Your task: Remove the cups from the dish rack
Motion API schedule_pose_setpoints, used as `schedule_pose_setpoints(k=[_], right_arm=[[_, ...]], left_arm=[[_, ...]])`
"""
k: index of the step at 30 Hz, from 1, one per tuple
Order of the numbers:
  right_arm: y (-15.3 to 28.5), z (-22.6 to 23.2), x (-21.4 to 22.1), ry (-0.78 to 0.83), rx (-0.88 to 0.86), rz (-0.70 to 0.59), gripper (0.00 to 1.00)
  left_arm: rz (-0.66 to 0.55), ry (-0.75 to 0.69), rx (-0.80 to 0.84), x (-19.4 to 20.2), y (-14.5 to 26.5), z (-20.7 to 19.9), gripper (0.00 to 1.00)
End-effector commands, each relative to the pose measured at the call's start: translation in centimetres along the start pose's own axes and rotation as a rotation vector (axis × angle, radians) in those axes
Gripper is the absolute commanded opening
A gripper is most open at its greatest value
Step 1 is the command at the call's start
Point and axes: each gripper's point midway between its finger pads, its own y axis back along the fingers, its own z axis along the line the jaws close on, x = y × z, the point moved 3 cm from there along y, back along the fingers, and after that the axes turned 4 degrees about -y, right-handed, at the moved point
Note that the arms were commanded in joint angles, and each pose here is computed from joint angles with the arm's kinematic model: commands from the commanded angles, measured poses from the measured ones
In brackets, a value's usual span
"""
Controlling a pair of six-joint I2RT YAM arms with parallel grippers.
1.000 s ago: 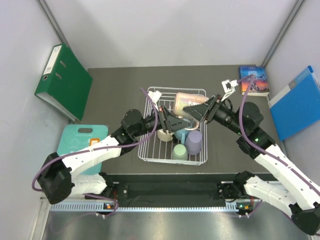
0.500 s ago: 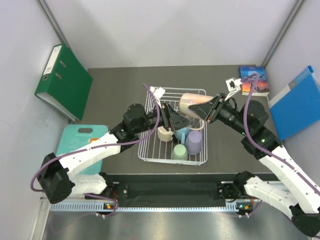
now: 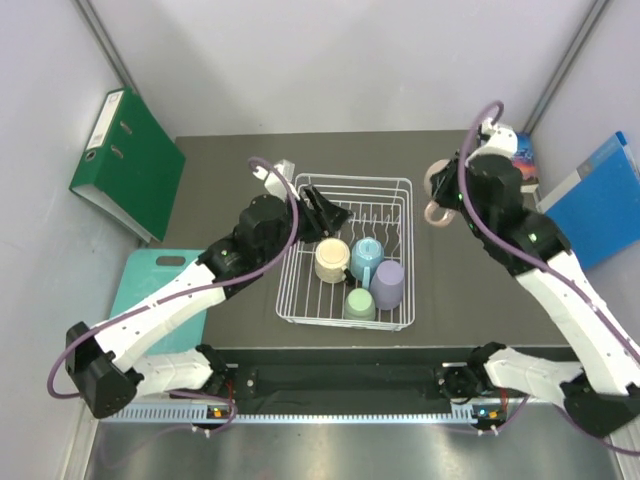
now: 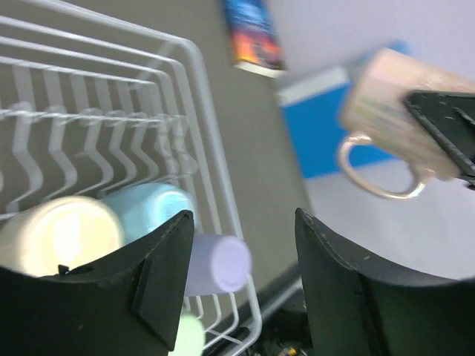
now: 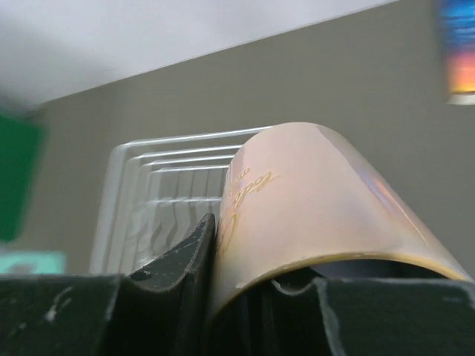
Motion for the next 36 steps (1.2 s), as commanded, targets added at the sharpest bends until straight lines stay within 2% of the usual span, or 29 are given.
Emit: schedule_pose_setpoints(k=[1,3,5,7,10,14,18,22,25,31,36], right_arm=[[-1.4,-6.1,-4.5,0.104,0.441,-0.165,0.0],[-3.3,-7.1,-4.1,0.119,0.513,-0.141,0.0],[-5.8,-8.7,-2.2,0.097,0.569,-0.06,0.0],[-7.3,-11.5,-1.2,0.021,0.632,-0.012,0.0],[-9.3,-16.6,0.8,-0.069,0.751,0.059,0.0],[-11.1,-22.5,1.5,-0.156,0.867,0.109,0.0],[-13.1,-24.5,0.9,-0.162,0.898,0.149,0.0],[-14.8,-25.9,2.5,-0.165,0.915,0.194,0.0],[-15.4,-27.3,3.8,-0.191,0.94,0.204,0.0],[-16.2,-29.9,6.5,-0.336,0.865,0.198,0.0],[-16.7,-31.0,6.5,-0.324,0.906,0.227,0.0]], left_arm=[[-0.009,-0.005,-0.377,-0.6,0.3,5.0,0.59],[0.04,-0.034,-0.445,0.0,0.1,6.0,0.56],[0.05,-0.034,-0.509,0.0,0.1,6.7,0.56],[0.079,-0.066,-0.621,0.6,0.5,8.5,0.57],[0.083,-0.091,-0.703,0.3,1.0,9.4,0.57],[0.075,-0.123,-0.717,0.2,1.3,9.9,0.58],[0.093,-0.141,-0.694,0.7,1.2,10.1,0.58],[0.129,-0.155,-0.694,1.5,0.8,10.5,0.58],[0.152,-0.17,-0.709,2.1,0.7,11.0,0.57],[0.163,-0.185,-0.712,2.4,0.8,11.4,0.58],[0.176,-0.18,-0.72,2.9,0.8,11.8,0.58]])
